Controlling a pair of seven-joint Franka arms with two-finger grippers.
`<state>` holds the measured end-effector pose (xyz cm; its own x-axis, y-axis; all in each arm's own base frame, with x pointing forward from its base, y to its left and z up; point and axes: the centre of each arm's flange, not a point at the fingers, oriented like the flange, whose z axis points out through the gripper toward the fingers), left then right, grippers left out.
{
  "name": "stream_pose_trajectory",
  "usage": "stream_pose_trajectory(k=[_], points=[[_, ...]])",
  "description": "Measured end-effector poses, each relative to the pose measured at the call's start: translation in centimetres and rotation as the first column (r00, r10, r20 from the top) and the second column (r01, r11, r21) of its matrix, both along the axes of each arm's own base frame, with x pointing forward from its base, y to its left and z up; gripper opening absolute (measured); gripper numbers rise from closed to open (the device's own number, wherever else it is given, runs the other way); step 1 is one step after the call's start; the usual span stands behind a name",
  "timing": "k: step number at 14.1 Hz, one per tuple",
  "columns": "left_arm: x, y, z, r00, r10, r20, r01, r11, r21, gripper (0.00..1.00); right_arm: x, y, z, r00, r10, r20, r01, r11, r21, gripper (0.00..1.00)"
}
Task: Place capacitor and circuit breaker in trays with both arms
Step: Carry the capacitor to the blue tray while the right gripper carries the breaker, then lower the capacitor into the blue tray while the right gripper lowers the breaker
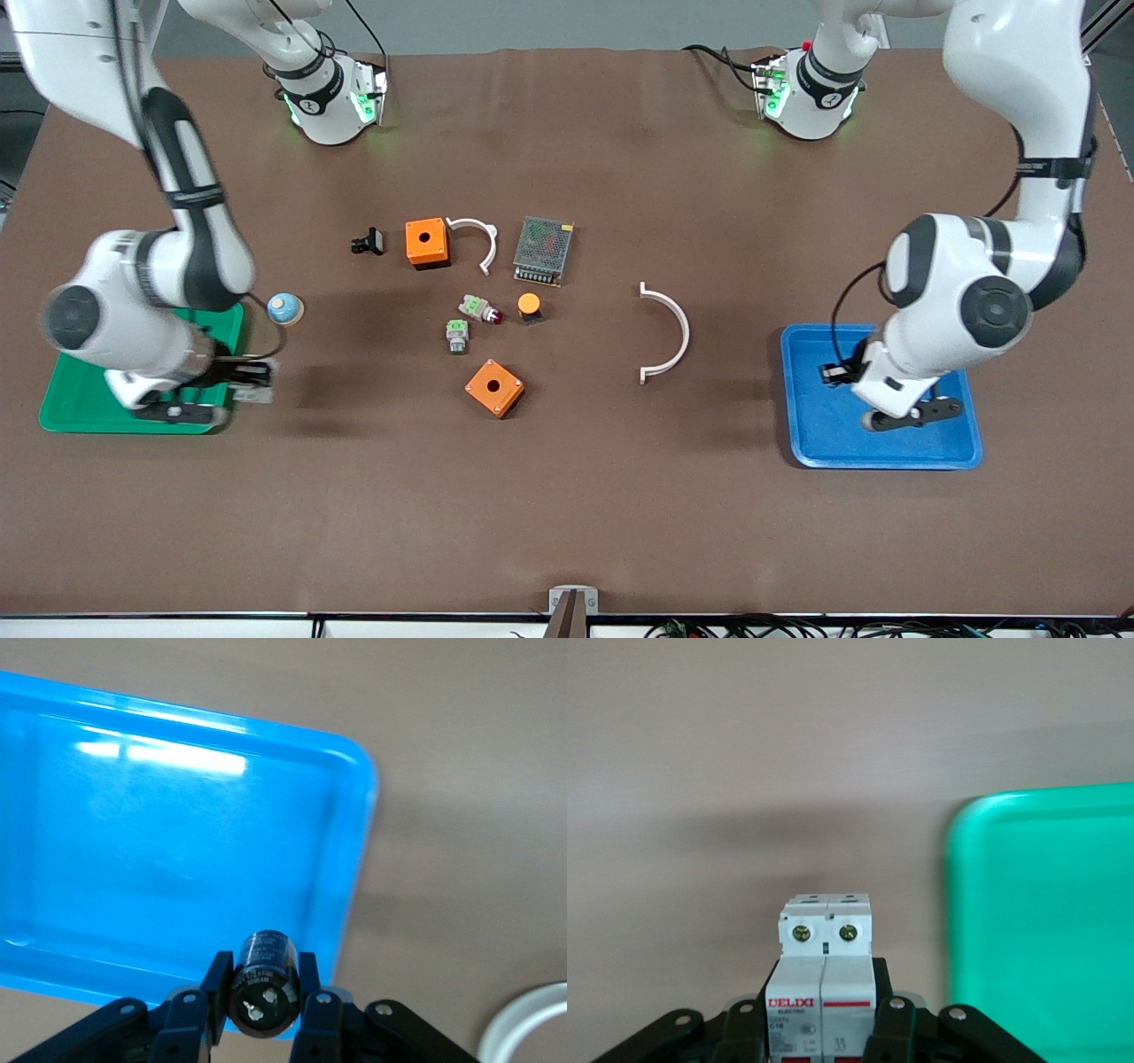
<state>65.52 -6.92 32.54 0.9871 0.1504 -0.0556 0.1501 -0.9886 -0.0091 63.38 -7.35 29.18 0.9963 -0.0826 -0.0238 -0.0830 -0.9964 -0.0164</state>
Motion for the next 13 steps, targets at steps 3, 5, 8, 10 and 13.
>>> stream_pose_trajectory(k=[3,5,8,10,13], points=[[0.3,4.7,-2.8,0.999,-0.001,-0.034,0.001,1.000,0.006,0.34,-1.9,-9.8,-0.9,0.999,-0.026,0.019,0.026,1.000,-0.007,0.40],[0.6,6.1,-4.8,0.999,-0.010,-0.032,0.011,0.999,0.040,0.34,-3.3,-13.8,-2.4,1.000,-0.019,0.017,0.019,1.000,-0.010,0.40],[1.0,6.2,-7.9,1.000,-0.018,-0.023,0.019,0.999,0.048,0.34,-4.8,-17.2,-5.0,1.000,0.000,0.019,0.001,1.000,-0.017,0.40],[1.0,6.2,-9.7,1.000,-0.020,-0.023,0.021,0.999,0.047,0.34,-5.3,-18.5,-6.5,1.000,0.007,0.028,-0.007,1.000,-0.027,0.40],[1.0,6.5,-11.1,1.000,-0.016,-0.026,0.017,0.999,0.046,0.34,-5.9,-19.6,-8.8,1.000,0.003,0.027,-0.003,0.999,-0.033,0.40]])
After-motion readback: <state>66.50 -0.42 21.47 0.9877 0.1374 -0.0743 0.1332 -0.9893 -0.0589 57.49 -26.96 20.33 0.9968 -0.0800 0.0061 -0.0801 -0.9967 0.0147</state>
